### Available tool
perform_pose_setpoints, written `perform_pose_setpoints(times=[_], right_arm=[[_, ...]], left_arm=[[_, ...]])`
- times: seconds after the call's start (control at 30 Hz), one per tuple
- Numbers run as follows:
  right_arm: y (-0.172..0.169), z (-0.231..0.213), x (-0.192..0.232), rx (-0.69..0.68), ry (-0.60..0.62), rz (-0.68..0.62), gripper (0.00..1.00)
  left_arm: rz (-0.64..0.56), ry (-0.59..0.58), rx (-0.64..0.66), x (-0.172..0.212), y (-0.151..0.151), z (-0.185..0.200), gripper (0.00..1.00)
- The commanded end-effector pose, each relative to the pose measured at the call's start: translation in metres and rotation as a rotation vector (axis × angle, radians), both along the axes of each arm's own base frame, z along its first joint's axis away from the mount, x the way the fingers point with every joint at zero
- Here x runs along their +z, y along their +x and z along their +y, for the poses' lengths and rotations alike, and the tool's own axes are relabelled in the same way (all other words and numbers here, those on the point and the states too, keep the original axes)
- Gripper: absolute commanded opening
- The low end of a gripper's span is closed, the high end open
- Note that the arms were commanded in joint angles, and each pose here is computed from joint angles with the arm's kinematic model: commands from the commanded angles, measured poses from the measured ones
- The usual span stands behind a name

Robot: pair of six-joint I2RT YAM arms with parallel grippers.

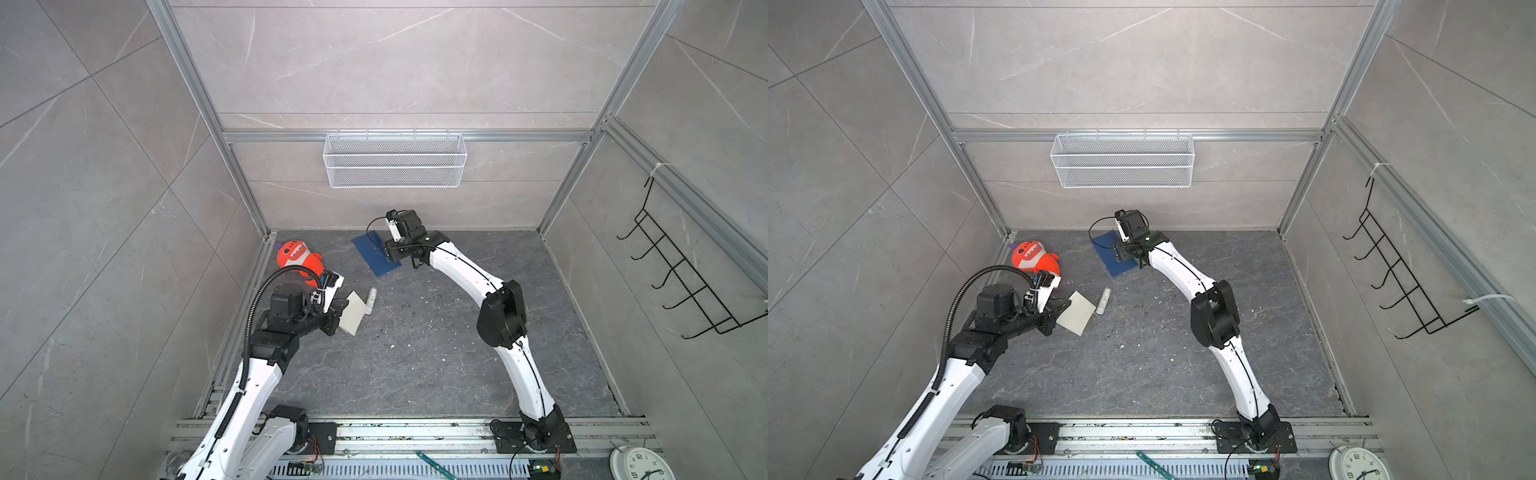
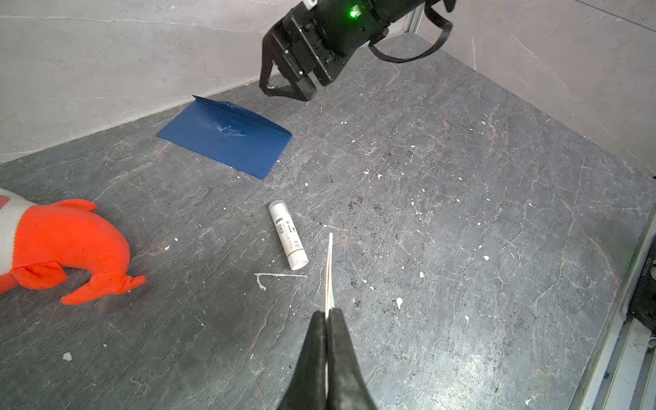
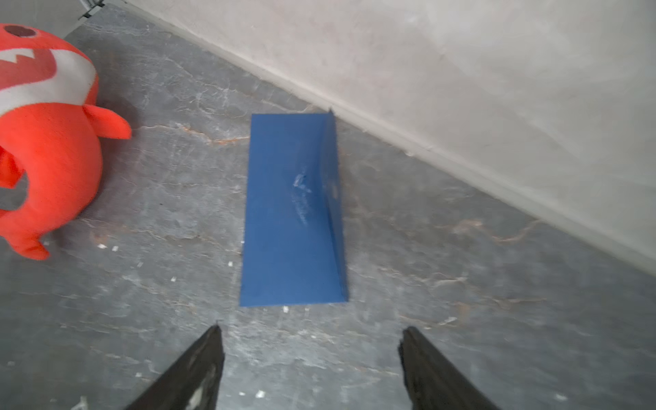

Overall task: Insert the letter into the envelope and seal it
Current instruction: 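Lower the right gripper onto the envelope's edge and close it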

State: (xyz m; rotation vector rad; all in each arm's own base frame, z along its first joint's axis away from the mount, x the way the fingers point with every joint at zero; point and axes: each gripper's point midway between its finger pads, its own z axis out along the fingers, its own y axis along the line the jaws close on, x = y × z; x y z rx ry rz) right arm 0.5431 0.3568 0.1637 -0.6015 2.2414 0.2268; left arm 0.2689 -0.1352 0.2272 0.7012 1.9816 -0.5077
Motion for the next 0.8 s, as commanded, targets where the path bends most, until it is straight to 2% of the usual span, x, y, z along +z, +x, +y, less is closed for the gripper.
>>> perform_pose_setpoints(times=[0.0,0.2,0.3,0.77], right_arm=[[-0.010,0.008,-0.023,-0.024,0.030,0.145,0.87],[-0.004,0.007,-0.059,-0.090,0.000,0.200,0.92],[-0.011,0.018,-0.071,-0.058,0.034,0.249,0.92],[-0.023,0.050,-0.084,-0.042,0.154,0.316,0.90]], left_arm=[[-0.039,-0.019,-0.017,0.009,0.002,-0.002,0.00],[-0.036,-0.018,-0.016,0.009,0.002,-0.001,0.00],[-0.035,-0.019,-0.014,0.008,0.002,-0.001,0.00],[-0.033,-0.019,-0.014,0.008,0.002,-0.001,0.00]])
